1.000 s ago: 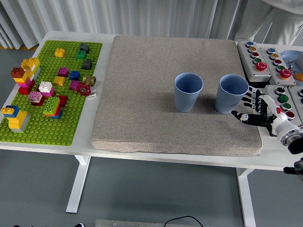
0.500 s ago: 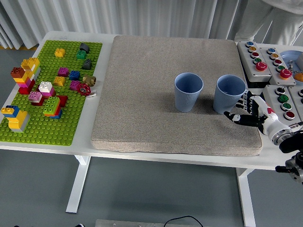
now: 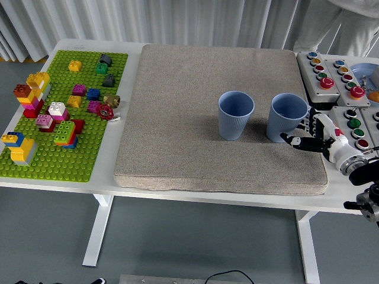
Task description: Pick cup pour cup place
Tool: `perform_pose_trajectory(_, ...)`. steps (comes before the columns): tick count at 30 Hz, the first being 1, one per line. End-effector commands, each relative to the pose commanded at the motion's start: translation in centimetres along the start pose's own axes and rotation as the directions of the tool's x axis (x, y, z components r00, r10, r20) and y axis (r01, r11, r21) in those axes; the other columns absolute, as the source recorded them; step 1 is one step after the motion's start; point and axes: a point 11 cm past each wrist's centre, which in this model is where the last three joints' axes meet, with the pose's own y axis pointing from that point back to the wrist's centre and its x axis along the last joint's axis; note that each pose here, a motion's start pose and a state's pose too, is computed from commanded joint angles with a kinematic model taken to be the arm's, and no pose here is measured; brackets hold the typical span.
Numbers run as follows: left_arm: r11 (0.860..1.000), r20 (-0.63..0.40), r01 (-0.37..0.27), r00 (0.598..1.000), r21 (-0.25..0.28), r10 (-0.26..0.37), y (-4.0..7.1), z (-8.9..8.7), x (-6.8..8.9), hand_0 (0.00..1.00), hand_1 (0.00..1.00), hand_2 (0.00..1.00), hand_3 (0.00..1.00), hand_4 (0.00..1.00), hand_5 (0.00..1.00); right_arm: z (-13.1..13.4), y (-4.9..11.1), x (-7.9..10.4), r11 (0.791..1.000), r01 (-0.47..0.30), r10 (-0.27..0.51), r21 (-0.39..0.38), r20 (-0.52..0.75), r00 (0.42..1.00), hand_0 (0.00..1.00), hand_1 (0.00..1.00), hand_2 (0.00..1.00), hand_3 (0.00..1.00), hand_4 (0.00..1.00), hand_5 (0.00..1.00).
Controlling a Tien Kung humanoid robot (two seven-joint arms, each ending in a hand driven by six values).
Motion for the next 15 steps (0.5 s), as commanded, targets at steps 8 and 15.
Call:
perform_pose_trajectory(8,1.000,0.001,0.000,1.000,-0.001,0.000,0.01,0.07,0.01,0.773,0.818,0.840,0.764,0.498,0.998,-0.20,-0.37,-0.49,1.000,0.007,-0.007,0.004,0.007,1.000,0.892,0.867,0.896,0.950,0.802,0.235)
perform_pose_trajectory(15,1.000,0.003,-0.002,1.000,-0.002,0.002,0.03,0.15,0.08,0.773,0.818,0.840,0.764,0.498,0.998,-0.64,-0.79,-0.80,1.000,0.016,-0.016,0.012,0.008,1.000,0.892,0.867,0.896,0.950,0.802,0.234)
